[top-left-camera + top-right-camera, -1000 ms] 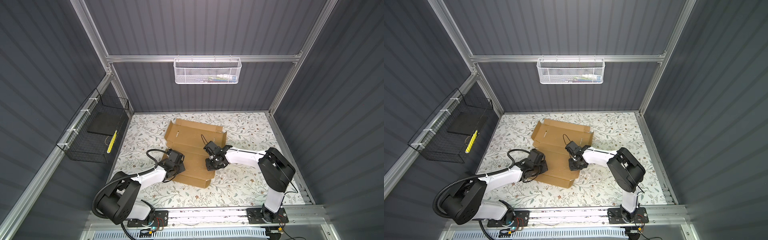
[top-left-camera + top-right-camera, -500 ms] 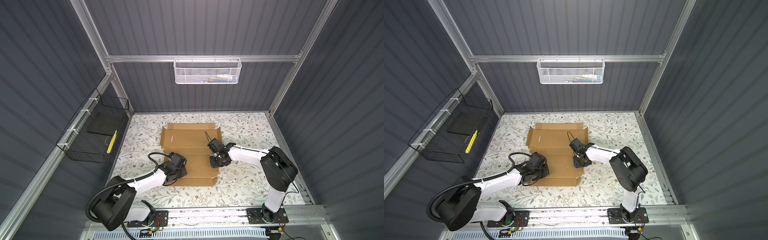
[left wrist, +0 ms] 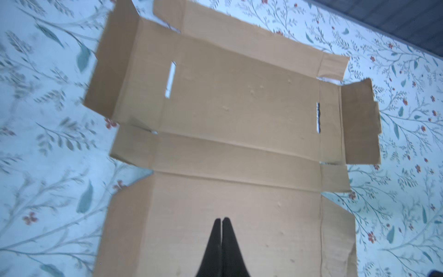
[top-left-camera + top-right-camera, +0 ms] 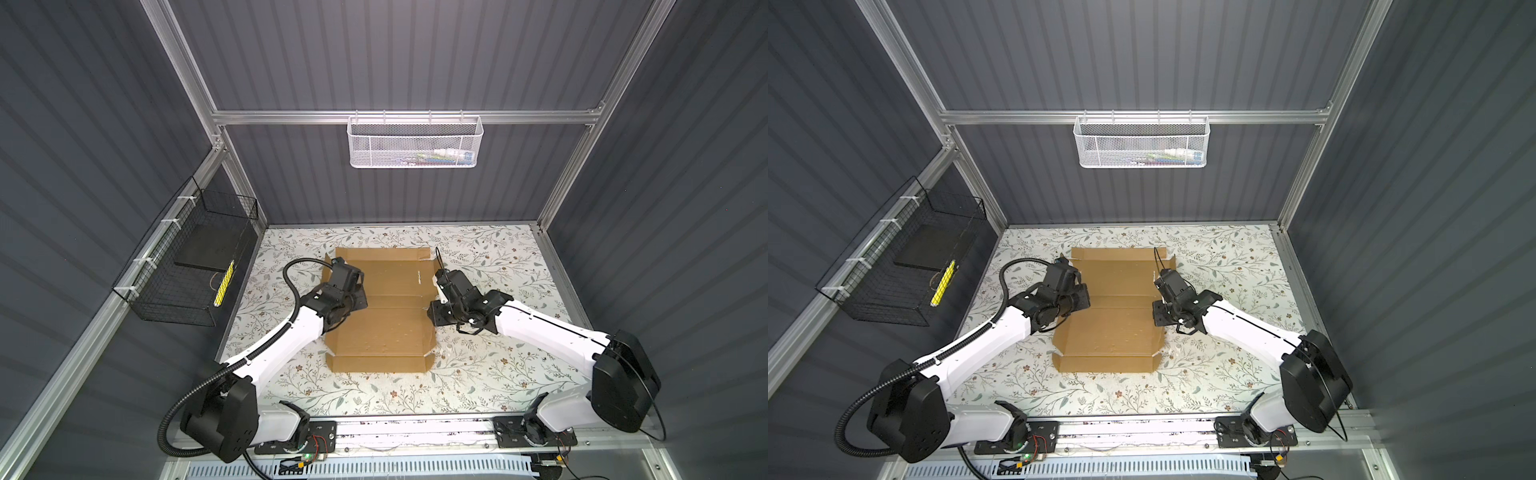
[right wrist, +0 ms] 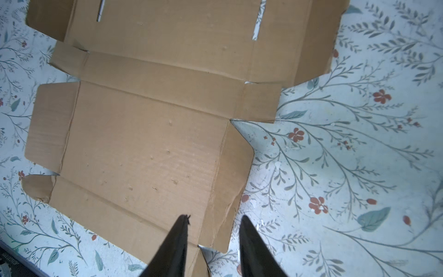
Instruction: Fold the paper box
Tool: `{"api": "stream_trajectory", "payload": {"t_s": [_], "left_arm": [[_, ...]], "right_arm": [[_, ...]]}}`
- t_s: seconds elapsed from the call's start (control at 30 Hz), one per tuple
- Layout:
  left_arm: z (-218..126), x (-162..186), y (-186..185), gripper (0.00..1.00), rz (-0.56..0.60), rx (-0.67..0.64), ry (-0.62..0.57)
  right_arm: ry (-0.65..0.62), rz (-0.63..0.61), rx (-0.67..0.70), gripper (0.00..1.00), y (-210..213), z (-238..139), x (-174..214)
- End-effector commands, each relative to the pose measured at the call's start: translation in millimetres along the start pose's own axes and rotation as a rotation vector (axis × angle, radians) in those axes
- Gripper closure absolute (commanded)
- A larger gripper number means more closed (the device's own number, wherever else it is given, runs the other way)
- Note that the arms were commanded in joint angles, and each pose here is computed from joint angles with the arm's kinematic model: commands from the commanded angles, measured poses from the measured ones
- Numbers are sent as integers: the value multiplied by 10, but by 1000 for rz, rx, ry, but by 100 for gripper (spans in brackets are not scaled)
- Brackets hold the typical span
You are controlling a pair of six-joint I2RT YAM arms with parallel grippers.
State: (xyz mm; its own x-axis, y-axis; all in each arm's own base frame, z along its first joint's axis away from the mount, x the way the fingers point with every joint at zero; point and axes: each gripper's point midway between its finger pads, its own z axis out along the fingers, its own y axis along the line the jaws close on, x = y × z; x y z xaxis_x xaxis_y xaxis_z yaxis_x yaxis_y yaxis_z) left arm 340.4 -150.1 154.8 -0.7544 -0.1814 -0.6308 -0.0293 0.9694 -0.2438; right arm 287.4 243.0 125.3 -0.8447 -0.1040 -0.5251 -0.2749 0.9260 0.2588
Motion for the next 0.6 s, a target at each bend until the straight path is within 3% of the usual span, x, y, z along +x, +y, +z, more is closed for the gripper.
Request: {"api": "stream_trajectory", "payload": {"t_s": [0.0, 0.1, 0.23, 0.57], "left_arm": [[-20, -195, 96, 94, 167, -43, 0], [37, -375, 182, 89, 149, -30, 10], [218, -556, 375, 72, 80, -3, 47], [777, -885, 811, 61, 57, -53, 72]], "right_arm": [[-23, 19, 4, 61, -32, -31, 0], [-35, 25, 3, 60, -30, -51, -20], [-62, 28, -16, 59, 12, -51, -87], [-114, 4, -19, 57, 22, -5, -193]]}}
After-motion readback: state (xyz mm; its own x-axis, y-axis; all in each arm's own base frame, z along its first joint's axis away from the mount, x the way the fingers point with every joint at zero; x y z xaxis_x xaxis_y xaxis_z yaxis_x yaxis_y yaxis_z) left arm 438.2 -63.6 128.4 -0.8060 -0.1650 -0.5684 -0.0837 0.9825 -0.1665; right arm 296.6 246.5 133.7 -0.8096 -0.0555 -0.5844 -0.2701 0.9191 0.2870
